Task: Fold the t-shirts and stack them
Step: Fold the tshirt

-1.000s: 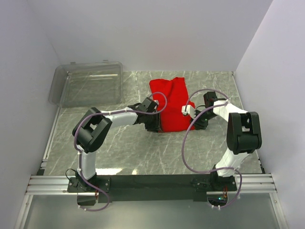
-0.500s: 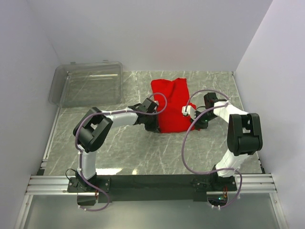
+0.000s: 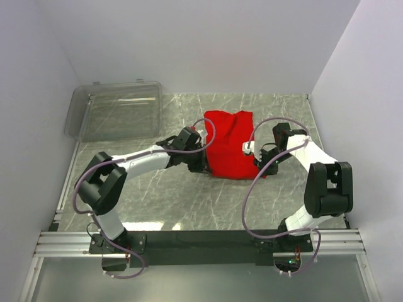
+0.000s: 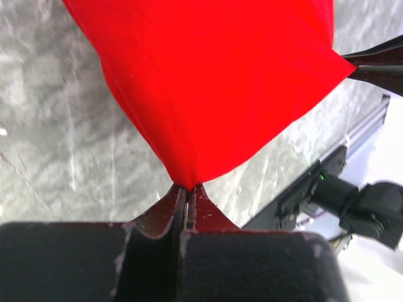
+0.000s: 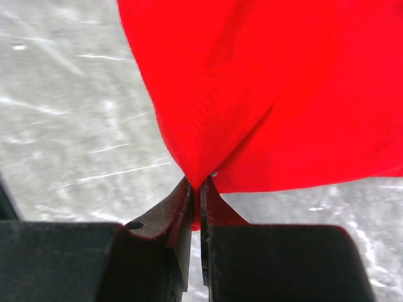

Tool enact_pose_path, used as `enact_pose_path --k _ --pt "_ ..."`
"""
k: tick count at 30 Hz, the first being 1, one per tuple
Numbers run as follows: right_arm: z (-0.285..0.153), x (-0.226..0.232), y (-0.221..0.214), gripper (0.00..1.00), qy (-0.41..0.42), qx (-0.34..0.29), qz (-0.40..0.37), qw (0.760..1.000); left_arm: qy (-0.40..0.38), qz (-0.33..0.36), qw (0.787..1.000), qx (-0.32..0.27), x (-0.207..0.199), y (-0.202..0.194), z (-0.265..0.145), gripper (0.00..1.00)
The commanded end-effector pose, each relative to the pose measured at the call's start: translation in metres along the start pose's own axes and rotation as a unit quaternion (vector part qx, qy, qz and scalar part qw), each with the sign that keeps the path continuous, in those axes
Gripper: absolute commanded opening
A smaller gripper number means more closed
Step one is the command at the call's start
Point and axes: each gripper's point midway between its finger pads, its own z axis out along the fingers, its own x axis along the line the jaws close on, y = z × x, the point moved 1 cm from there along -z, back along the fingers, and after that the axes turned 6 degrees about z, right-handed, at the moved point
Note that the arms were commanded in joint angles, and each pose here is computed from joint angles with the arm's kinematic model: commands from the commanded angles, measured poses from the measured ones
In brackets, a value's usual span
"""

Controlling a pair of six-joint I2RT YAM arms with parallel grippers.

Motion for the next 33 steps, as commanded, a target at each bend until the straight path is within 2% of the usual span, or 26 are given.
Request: enact_pose_path --k 1,10,19,27,33 --pt "-0.024 0.025 0.014 0.07 0.024 -0.020 -0.007 0.999 -0.035 0.024 0.999 -0.002 -0.019 -0.004 -0.025 0.01" --pt "-0.058 0.048 0.032 0.07 0.033 -0.038 -0.005 0.999 -0.064 0.034 0.997 0.009 -0.036 -0.013 -0.056 0.01" --pt "-0.091 0.062 0.055 0.07 0.033 -0.060 -0.005 0.998 -0.090 0.041 0.995 -0.026 -0.056 0.010 -0.093 0.01" --pt "-0.093 0.007 0.081 0.06 0.005 -0.079 0.018 0.997 -0.097 0.013 0.992 -0.083 -0.037 0.081 -0.090 0.01" --pt "-0.090 -0.037 0.100 0.06 0.013 -0.091 0.034 0.995 -0.107 0.024 0.991 -0.081 -0.038 0.125 -0.060 0.01"
